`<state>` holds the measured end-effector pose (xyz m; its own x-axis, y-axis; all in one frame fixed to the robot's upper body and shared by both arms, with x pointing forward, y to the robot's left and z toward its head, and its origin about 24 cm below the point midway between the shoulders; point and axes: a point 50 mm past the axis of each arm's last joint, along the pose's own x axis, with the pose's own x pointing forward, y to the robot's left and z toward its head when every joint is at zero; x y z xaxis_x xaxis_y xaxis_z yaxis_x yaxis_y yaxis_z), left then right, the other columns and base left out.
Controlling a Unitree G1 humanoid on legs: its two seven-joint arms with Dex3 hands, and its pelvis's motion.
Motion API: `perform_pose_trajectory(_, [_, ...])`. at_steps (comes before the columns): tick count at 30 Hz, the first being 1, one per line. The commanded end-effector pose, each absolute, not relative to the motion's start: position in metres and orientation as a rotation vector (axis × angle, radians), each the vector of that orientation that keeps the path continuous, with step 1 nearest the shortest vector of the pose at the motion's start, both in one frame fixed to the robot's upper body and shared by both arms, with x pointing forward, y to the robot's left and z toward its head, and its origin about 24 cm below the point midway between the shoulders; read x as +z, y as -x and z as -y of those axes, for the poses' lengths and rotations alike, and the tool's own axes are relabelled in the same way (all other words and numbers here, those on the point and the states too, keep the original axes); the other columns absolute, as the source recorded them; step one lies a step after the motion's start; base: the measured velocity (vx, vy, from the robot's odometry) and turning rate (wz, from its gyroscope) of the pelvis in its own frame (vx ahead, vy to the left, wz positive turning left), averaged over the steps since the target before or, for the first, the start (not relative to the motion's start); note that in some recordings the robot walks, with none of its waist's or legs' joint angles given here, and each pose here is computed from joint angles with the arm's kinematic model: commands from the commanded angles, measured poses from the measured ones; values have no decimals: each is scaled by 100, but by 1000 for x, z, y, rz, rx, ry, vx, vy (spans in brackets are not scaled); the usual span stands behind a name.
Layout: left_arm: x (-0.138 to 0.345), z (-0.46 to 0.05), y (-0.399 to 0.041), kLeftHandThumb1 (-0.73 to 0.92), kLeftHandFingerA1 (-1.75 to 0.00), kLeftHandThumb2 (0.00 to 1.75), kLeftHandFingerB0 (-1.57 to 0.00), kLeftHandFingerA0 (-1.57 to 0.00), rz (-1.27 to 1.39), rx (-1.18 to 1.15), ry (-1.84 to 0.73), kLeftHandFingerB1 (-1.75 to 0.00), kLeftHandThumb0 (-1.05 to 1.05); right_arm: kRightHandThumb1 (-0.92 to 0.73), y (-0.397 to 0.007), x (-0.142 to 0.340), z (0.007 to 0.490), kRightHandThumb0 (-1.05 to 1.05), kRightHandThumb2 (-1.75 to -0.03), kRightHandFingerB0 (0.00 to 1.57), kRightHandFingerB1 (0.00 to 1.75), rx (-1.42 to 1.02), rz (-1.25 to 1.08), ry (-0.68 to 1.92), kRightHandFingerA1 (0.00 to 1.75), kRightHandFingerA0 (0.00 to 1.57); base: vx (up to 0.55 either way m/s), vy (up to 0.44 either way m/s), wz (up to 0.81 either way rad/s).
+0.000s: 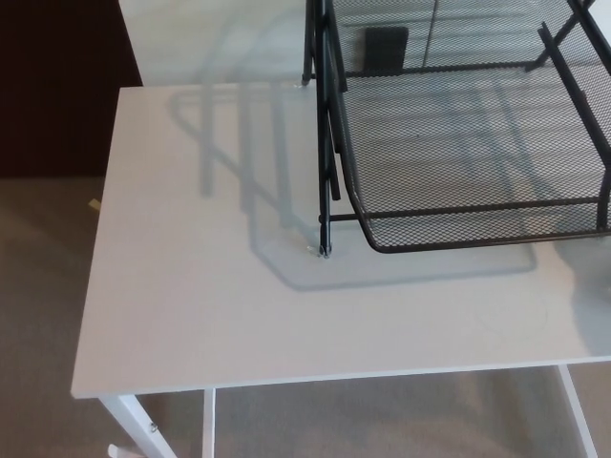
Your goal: The robot walks towards a desk on which a file tray is kept in the middle and a toilet paper roll is kept on its right. The robot uses its right hand to hook on finger in the gap of the roll and grabs it, lifts it and places it on the tray.
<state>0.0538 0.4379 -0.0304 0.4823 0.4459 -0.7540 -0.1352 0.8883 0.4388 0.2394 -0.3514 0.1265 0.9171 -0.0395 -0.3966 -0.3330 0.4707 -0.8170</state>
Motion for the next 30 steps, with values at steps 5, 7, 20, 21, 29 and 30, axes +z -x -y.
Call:
perform_pose_trajectory(5, [-21,-442,-56,86,-53,107,-10,-22,-992,347,-394,-44,-69,-62,-237,129,362,-36,-60,11,24,167,-495,1160,41,30,0,0,0])
perform_pose_trajectory(7, [-21,-442,-56,86,-53,108,-10,-24,-991,346,-395,-44,-68,-61,-236,130,364,-37,-60,11,25,162,-500,1161,41,31,0,0,0])
perform_pose_trajectory(20, [-23,-446,-50,86,-52,107,-10,-22,-1003,372,-371,-44,-68,-61,-236,148,363,-35,-58,2,24,132,-521,1160,46,55,0,0,0])
perform_pose_trajectory(21, [-23,-446,-50,86,-52,107,-10,-22,-1003,372,-371,-44,-68,-61,-236,148,362,-35,-58,2,24,132,-522,1159,46,55,0,0,0])
perform_pose_trajectory(29, [-21,-446,-48,85,-53,108,-13,-25,-1023,352,-417,-46,-69,-60,-235,158,354,-34,-58,11,26,148,-451,1125,49,60,0,0,0])
perform_pose_trajectory(30, [-22,-446,-48,85,-53,108,-13,-25,-1026,351,-419,-46,-69,-60,-236,160,355,-34,-58,11,26,146,-450,1111,49,60,0,0,0])
